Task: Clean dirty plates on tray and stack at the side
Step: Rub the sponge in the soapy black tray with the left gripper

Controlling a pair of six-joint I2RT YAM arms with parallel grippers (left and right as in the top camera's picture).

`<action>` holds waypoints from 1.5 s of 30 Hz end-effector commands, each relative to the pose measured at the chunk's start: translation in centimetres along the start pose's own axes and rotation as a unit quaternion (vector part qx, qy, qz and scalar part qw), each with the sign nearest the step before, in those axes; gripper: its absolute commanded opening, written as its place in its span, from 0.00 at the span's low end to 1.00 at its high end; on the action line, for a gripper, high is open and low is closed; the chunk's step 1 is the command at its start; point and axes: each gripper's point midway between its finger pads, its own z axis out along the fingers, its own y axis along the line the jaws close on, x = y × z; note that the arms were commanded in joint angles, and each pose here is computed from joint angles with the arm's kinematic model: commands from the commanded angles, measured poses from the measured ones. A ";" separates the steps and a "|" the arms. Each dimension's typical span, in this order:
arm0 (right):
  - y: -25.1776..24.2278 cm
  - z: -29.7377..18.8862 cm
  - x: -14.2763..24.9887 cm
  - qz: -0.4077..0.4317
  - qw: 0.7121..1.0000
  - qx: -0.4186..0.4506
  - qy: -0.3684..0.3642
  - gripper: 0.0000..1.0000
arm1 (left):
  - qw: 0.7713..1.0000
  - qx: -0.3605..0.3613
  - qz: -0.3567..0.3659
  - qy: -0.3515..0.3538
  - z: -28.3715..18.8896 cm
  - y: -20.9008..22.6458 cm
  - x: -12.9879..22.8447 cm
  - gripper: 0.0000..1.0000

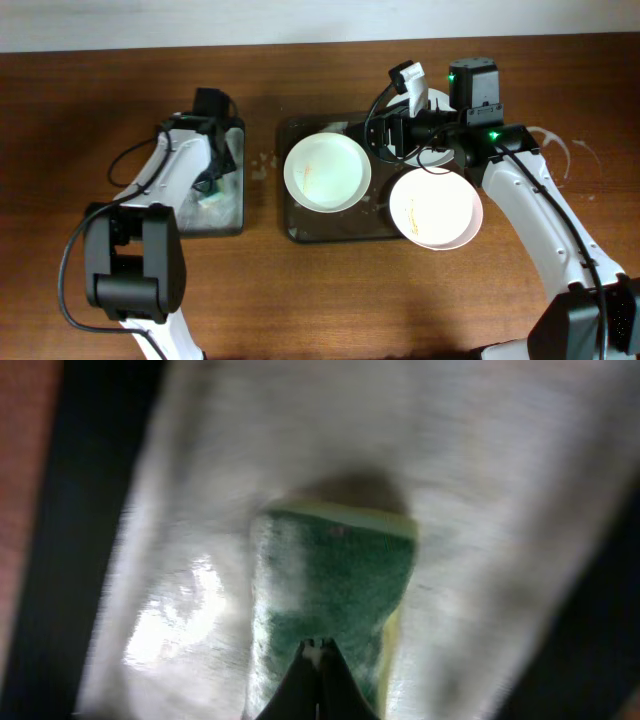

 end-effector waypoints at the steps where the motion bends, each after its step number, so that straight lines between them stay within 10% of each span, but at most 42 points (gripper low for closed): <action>1: 0.4 0.1 -0.7 -0.007 1.000 0.001 -0.004 0.95 | 1.000 0.009 0.013 -0.001 0.2 -1.4 0.6 0.25; 4: 0.4 0.1 -0.6 -0.007 1.000 0.001 -0.004 0.95 | 1.000 0.012 0.010 -0.004 0.0 -1.4 0.3 0.99; 8: 0.4 0.1 -0.6 -0.007 1.000 0.001 -0.004 0.95 | 0.999 0.042 -0.007 0.013 -0.5 -1.4 -0.3 0.99; 14: 0.4 0.1 -0.7 -0.007 1.000 0.001 -0.004 0.95 | 0.996 0.049 -0.072 0.023 -0.5 -1.4 -0.2 0.67; 37: 0.4 0.1 -0.7 -0.007 1.000 0.001 -0.004 0.95 | 0.998 -0.005 -0.045 0.031 2.5 -0.2 0.5 0.34; 45: 0.4 0.1 -0.7 -0.008 1.000 0.001 -0.005 0.95 | 0.998 -0.005 -0.045 0.031 2.5 -0.2 0.5 0.01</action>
